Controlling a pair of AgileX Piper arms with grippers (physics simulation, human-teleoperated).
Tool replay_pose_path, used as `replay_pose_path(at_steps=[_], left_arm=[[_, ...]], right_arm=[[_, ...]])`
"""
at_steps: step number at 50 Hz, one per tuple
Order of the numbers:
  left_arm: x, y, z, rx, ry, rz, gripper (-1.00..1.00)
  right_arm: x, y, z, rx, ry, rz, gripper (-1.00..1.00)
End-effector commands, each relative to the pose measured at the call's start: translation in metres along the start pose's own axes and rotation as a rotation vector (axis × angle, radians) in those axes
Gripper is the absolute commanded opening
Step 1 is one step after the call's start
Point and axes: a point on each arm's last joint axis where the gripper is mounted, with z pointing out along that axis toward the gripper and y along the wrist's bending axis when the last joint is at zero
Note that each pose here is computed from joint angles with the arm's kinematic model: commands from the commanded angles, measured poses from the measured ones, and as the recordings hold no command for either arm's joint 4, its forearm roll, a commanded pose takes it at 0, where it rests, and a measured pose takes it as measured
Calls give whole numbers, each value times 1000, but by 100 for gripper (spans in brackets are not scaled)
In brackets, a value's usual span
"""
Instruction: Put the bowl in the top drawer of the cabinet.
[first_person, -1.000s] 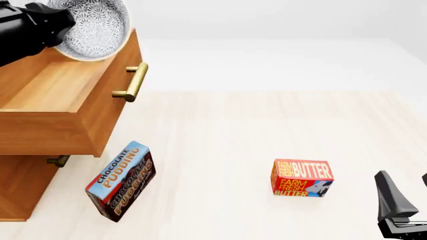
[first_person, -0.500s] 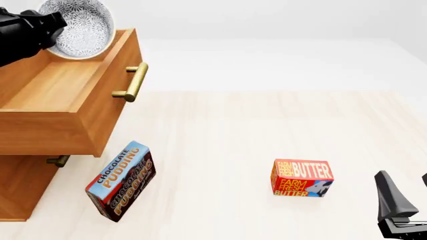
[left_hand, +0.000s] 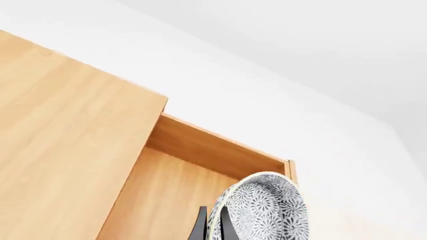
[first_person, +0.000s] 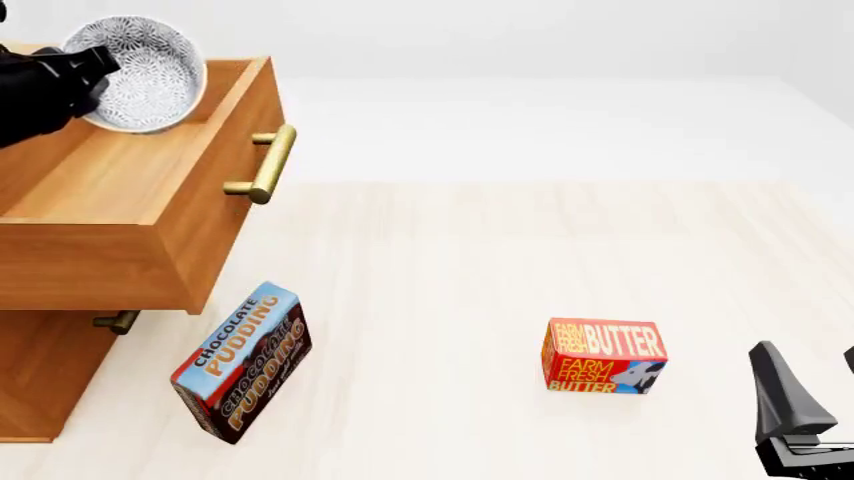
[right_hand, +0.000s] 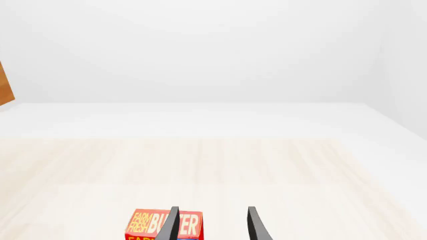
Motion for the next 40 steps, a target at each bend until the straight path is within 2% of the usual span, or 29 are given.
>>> replay_pose_path(at_steps=[1,9,21,22,40], left_arm=[[2,15,10,-48,6,-9,-100],[-2,25,12,-79,-2,10,-100],[-4,27,11,-87,-4,55,-100],[-1,26,14,-85,7,41,-100],[14,30,28,-89,48,84,-100]], right_arm=[[0,0,0,0,0,0,100],[0,0,0,0,0,0,100],[0,0,0,0,0,0,100],[0,0,0,0,0,0,100],[0,0,0,0,0,0,100]])
